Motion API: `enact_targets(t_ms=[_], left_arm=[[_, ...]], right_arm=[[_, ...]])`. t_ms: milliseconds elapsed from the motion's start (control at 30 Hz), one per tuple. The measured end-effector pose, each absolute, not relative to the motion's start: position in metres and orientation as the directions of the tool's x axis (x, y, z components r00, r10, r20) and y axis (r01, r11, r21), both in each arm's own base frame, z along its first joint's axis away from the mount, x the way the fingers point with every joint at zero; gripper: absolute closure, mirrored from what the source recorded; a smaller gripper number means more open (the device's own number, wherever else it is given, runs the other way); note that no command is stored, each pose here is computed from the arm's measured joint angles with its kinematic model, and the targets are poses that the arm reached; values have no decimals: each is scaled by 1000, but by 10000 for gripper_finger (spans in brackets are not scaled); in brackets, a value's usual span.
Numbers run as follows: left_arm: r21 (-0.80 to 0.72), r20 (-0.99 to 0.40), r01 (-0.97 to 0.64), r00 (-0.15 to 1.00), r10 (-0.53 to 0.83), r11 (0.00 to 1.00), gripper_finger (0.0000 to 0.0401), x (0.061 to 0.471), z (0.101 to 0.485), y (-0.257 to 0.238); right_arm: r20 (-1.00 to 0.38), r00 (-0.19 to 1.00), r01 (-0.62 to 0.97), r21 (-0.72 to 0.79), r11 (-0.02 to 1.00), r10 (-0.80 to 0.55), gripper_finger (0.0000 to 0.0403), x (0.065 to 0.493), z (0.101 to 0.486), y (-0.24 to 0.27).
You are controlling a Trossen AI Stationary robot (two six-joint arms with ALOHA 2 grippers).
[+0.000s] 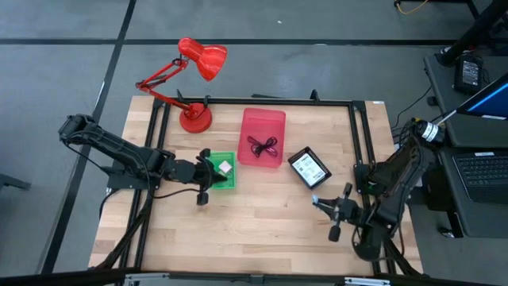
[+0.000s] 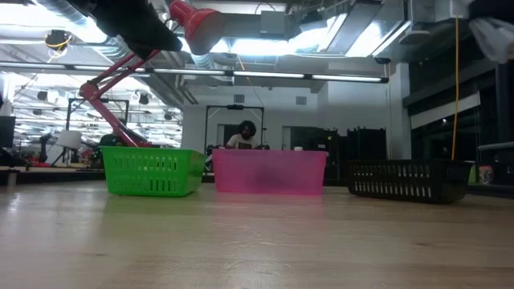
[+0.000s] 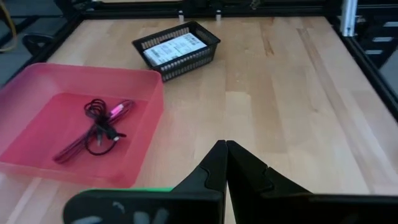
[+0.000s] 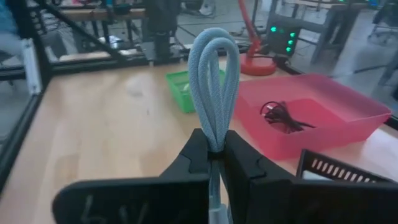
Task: Pick and place items into bin
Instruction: Put the light blue charger cable into the pink bin
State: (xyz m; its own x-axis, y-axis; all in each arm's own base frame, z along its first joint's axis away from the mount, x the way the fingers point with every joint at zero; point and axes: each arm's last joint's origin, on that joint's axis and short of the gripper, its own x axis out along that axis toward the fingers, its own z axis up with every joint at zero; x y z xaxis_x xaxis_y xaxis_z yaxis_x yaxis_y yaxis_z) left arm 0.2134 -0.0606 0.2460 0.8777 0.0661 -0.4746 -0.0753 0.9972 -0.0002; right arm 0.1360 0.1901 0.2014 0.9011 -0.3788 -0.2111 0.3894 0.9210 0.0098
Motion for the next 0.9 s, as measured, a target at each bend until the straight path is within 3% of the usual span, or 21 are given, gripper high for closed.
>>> enact_targets(t_ms=[367,900], left_arm=[[62,-462,-113,877,129,992,397,213,246,-59],[163,-426,-19,901,87,986,398,209,254,-62]], right_arm=[[-241,856,465,-29,885,-458,394,172,206,175],[-334,833,413,-153,898,-440,394,225,215,140]])
